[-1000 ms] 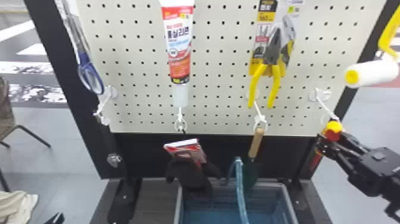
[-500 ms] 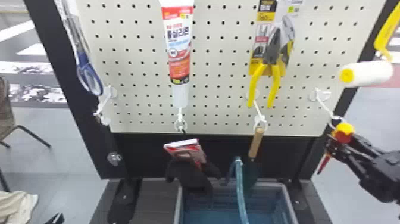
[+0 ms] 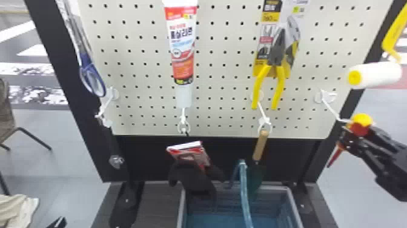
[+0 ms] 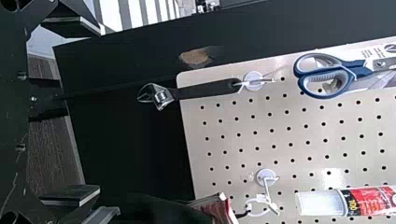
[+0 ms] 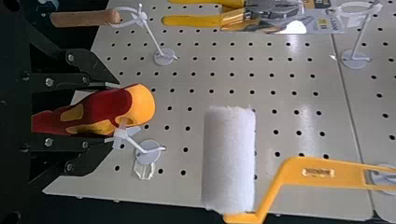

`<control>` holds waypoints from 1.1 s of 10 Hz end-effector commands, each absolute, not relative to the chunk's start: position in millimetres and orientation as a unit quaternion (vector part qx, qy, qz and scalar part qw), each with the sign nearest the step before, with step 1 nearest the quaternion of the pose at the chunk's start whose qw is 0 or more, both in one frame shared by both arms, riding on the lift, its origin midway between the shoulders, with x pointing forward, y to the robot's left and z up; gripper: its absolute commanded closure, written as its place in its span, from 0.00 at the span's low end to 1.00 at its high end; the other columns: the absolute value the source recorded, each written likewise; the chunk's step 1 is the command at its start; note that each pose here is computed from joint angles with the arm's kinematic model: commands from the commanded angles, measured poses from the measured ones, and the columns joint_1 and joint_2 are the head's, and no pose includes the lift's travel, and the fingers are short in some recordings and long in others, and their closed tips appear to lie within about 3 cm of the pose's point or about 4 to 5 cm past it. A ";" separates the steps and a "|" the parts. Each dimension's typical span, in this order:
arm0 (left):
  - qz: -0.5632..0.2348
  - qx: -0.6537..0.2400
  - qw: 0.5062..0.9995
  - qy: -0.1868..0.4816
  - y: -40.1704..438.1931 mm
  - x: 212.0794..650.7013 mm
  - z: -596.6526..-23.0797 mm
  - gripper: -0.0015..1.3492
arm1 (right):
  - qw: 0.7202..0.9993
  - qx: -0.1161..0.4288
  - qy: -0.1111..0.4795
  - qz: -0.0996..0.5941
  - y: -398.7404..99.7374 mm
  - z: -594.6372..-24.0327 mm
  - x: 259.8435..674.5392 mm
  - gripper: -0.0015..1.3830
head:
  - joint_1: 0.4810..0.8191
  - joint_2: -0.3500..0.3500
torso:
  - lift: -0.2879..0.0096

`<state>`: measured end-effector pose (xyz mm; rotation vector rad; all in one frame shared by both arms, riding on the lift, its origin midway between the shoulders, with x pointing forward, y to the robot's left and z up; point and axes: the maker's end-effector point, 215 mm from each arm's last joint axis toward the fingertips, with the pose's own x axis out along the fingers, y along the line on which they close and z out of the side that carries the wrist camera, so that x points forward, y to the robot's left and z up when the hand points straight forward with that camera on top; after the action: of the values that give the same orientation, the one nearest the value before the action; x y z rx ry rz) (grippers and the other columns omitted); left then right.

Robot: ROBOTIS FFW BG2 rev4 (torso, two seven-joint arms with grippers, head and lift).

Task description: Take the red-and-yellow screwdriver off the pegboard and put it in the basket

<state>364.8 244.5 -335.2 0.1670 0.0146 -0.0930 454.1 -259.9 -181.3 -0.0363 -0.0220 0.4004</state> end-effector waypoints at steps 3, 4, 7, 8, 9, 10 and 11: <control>-0.045 0.081 0.996 0.009 244.7 363.9 -336.5 0.09 | 0.987 0.034 0.010 0.159 -270.1 -197.4 421.3 0.89 | 0.20 0.50 | 0.63; -0.045 0.082 0.996 0.009 244.6 363.9 -336.6 0.09 | 0.987 0.056 0.021 0.151 -270.4 -210.3 415.5 0.89 | 0.20 0.50 | 0.63; -0.046 0.082 0.995 0.012 243.3 364.6 -338.3 0.09 | 0.982 0.120 0.039 0.139 -263.7 -235.1 403.8 0.89 | 0.20 0.50 | 0.63; -0.047 0.082 0.995 0.013 242.6 364.6 -338.8 0.09 | 0.978 0.145 0.046 0.144 -253.0 -242.6 402.5 0.89 | 0.20 0.50 | 0.63; -0.048 0.081 0.995 0.014 241.2 364.6 -339.7 0.09 | 0.971 0.174 0.052 0.154 -238.9 -247.7 401.1 0.89 | 0.20 0.50 | 0.63; -0.048 0.080 0.996 0.015 240.6 365.3 -339.9 0.09 | 0.967 0.196 0.054 0.157 -228.7 -250.1 399.6 0.89 | 0.20 0.50 | 0.63; -0.048 0.079 0.996 0.016 240.0 365.3 -340.8 0.09 | 0.961 0.223 0.053 0.156 -222.6 -254.0 398.9 0.89 | 0.20 0.50 | 0.63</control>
<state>365.3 240.1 -340.3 0.1625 0.0306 -0.0996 400.4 -229.4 -252.5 0.4163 0.1105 0.3041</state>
